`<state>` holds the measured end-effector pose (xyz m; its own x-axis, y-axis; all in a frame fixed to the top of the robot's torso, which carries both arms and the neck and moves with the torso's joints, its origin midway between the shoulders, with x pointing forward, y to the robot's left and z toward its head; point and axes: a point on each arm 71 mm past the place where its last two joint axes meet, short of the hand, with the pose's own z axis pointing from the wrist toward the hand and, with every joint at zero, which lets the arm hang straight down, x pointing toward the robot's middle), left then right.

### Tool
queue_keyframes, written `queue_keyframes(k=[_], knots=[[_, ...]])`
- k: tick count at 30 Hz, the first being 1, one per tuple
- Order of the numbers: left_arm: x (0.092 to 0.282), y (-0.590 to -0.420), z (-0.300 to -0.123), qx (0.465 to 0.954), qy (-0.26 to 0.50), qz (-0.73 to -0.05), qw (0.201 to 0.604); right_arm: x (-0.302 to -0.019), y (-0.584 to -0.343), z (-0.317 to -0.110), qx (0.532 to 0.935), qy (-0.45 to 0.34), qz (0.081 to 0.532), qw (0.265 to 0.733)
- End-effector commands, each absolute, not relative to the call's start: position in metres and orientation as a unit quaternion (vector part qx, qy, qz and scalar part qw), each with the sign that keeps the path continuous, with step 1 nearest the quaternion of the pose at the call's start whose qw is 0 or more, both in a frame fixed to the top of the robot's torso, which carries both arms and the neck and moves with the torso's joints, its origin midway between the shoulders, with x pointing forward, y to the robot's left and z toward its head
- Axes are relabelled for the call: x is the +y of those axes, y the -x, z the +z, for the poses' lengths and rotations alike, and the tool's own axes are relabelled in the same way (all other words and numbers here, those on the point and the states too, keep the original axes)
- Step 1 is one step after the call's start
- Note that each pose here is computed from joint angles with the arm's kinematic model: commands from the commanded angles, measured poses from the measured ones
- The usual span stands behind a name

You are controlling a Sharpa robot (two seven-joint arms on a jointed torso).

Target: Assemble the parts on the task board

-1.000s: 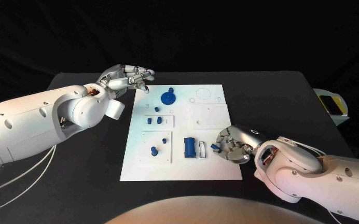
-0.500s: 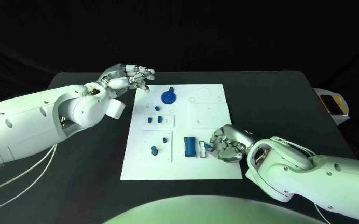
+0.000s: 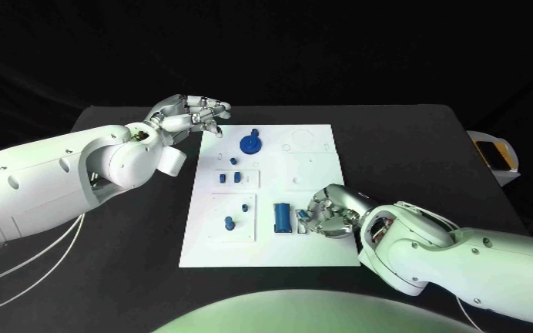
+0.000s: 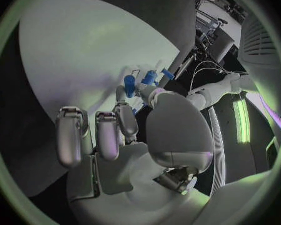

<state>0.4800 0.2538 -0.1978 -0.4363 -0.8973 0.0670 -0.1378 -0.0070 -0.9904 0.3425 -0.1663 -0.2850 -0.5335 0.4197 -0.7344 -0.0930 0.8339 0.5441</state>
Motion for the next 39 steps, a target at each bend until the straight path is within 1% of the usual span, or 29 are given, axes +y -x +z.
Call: queue_keyframes(k=[1,9,21,39], knots=[[0.2514,-0.4791,-0.1966,0.623,0.411,-0.582,0.322,-0.1653,-0.3424,-0.2870,0.838,-0.096,0.268,0.465],[0.2521,-0.4788,-0.1968,0.624,0.412,-0.581,0.321,-0.1630,-0.3426,-0.2891,0.845,-0.088,0.265,0.456],[0.2524,-0.4784,-0.1968,0.625,0.412,-0.581,0.320,-0.1632,-0.3437,-0.2894,0.843,-0.091,0.265,0.459],[0.2537,-0.4788,-0.1972,0.627,0.411,-0.578,0.322,-0.1625,-0.3434,-0.2870,0.835,-0.089,0.279,0.465]])
